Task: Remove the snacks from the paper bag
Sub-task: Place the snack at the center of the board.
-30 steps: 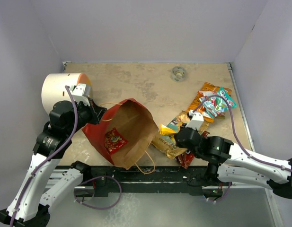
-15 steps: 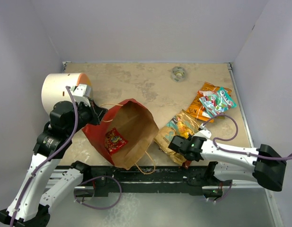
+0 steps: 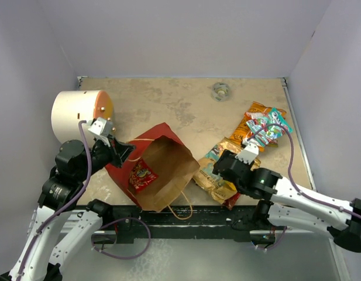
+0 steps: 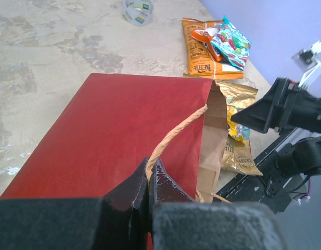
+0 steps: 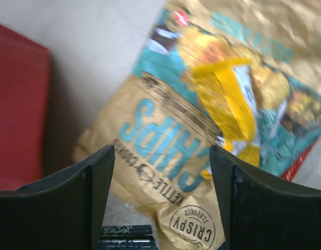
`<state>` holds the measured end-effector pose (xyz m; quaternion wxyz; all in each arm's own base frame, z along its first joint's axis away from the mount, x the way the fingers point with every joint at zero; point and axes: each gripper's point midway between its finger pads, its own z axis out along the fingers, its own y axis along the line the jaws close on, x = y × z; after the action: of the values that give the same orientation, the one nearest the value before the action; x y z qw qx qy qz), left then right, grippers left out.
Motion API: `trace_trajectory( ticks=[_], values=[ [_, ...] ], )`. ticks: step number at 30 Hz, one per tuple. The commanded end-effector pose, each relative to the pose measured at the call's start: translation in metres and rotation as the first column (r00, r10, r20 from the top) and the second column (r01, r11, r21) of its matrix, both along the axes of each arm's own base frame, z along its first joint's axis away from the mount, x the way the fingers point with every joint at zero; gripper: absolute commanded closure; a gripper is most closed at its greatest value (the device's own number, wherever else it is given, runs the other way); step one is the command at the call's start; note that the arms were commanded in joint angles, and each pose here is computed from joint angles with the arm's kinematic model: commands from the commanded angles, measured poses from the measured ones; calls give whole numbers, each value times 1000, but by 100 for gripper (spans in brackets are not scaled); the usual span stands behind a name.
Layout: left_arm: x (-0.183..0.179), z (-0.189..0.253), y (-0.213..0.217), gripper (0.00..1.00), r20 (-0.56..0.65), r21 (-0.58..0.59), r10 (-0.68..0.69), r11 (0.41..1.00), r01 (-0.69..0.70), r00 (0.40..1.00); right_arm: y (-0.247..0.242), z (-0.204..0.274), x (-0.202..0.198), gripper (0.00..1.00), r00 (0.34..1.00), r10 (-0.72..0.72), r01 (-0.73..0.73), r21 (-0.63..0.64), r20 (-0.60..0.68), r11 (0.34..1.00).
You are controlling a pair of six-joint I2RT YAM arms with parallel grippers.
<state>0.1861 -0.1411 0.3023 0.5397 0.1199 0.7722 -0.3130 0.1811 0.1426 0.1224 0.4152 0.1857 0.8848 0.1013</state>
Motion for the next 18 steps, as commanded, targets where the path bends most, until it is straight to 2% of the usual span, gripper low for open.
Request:
trace_trajectory(
  ticks=[1,4,9,13,16,18],
  values=[
    [-5,11,-4,100,75,-11,-41,999,42,996,41,73,23,22,886,374,-356,-113,273,928],
    [-8,15,-1,100,70,-1,-36,999,36,997,80,110,17,21,695,561,-565,-141,449,813],
    [-15,15,1,100,41,30,-55,998,53,998,133,141,-24,23,283,757,-777,-322,588,541],
    [-19,15,-2,100,62,19,-78,997,77,995,168,144,-59,23,-17,847,-812,-502,532,299],
    [-19,13,-4,100,66,10,-87,996,87,994,187,134,-80,26,-229,848,-772,-620,478,141],
    [-19,11,-5,100,63,8,-91,996,91,994,199,129,-86,30,-327,845,-713,-697,424,74]
  ],
)
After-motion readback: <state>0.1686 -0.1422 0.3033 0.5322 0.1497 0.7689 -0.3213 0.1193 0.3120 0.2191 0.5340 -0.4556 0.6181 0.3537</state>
